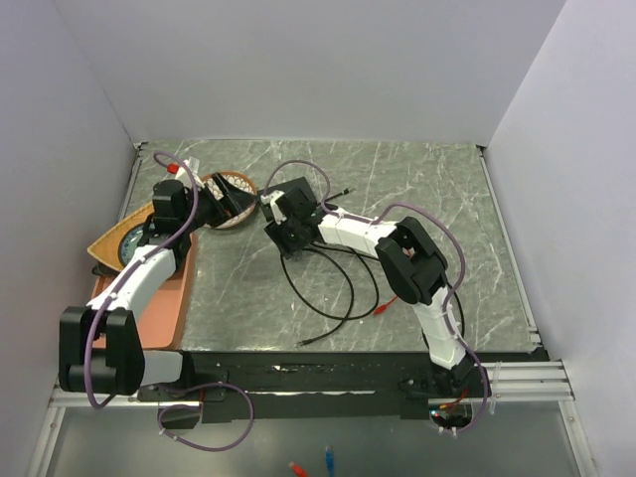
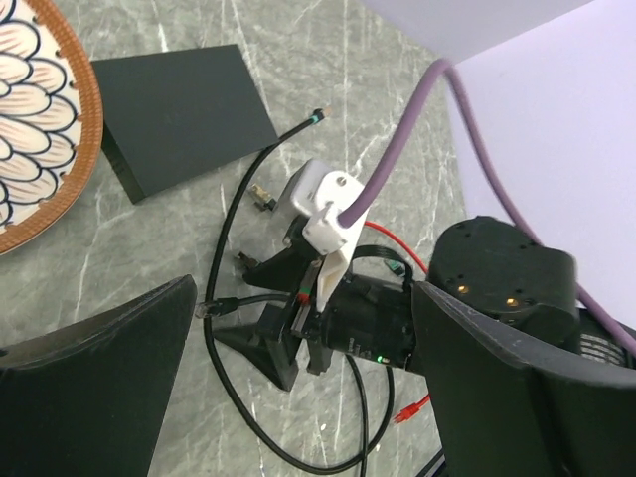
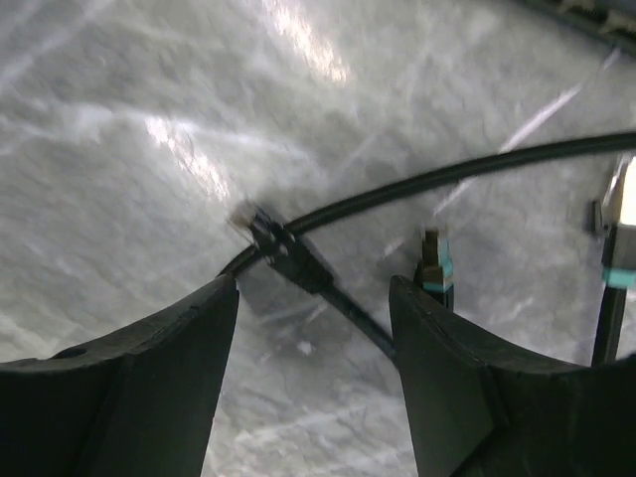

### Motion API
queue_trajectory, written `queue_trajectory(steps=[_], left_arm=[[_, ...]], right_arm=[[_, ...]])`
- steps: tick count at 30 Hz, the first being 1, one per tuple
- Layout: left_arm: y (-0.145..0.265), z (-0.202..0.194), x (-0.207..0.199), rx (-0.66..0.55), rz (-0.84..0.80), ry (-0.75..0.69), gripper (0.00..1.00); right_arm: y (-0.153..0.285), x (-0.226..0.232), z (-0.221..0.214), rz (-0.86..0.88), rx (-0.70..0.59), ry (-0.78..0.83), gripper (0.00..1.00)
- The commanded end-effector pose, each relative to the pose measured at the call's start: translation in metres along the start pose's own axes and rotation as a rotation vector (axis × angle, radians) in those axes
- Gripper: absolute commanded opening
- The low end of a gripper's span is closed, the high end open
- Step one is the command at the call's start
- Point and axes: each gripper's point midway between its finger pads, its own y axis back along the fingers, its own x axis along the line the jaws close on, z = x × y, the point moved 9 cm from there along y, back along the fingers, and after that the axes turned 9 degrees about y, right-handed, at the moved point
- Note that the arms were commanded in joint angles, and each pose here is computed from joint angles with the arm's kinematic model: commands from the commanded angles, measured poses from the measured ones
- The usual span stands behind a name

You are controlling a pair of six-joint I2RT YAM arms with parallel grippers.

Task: Insert the plug into the switch port

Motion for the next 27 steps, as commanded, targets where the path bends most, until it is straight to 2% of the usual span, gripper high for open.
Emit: queue_trajectory(steps=[1, 5, 6, 8, 9, 11, 12, 17, 21, 27], left_arm=[[-0.002, 0.011, -0.011, -0.017, -0.054, -0.023, 0.96], [0.002, 0.012, -0.013, -0.034, -0.058, -0.033, 0.96], [0.003, 0.012, -0.014, -0.038, -0.062, -0.038, 0.96], [0.007, 0.013, -0.018, -0.054, -0.067, -0.049, 0.96], [0.009, 0.013, -0.019, -0.060, -0.071, -0.054, 0.96], [0.013, 0.012, -0.022, -0.073, -0.085, -0.063, 0.96], [0.014, 0.012, -0.023, -0.078, -0.093, -0.066, 0.96], [0.027, 0.009, -0.032, -0.126, -0.169, -0.101, 0.96], [0.039, 0.009, -0.041, -0.176, -0.205, -0.130, 0.96], [0.052, 0.006, -0.060, -0.165, -0.326, -0.194, 0.96]], right_arm=[[-0.010, -0.004, 0.012, -0.034, -0.028, 0.014, 0.65], [-0.015, -0.003, 0.009, -0.013, -0.022, 0.039, 0.49], [-0.015, -0.003, 0.009, -0.011, -0.020, 0.044, 0.40], [-0.016, -0.004, 0.007, -0.011, -0.011, 0.054, 0.28], [-0.016, -0.004, 0.007, -0.020, -0.006, 0.057, 0.13], [-0.013, -0.007, 0.007, -0.055, -0.005, 0.062, 0.00], [-0.011, -0.010, 0.003, -0.091, 0.008, 0.060, 0.00], [0.038, -0.017, 0.020, -0.174, -0.112, 0.071, 0.00], [0.092, -0.016, 0.032, -0.172, -0.219, 0.063, 0.00], [0.147, -0.010, 0.037, -0.159, -0.328, 0.017, 0.00]])
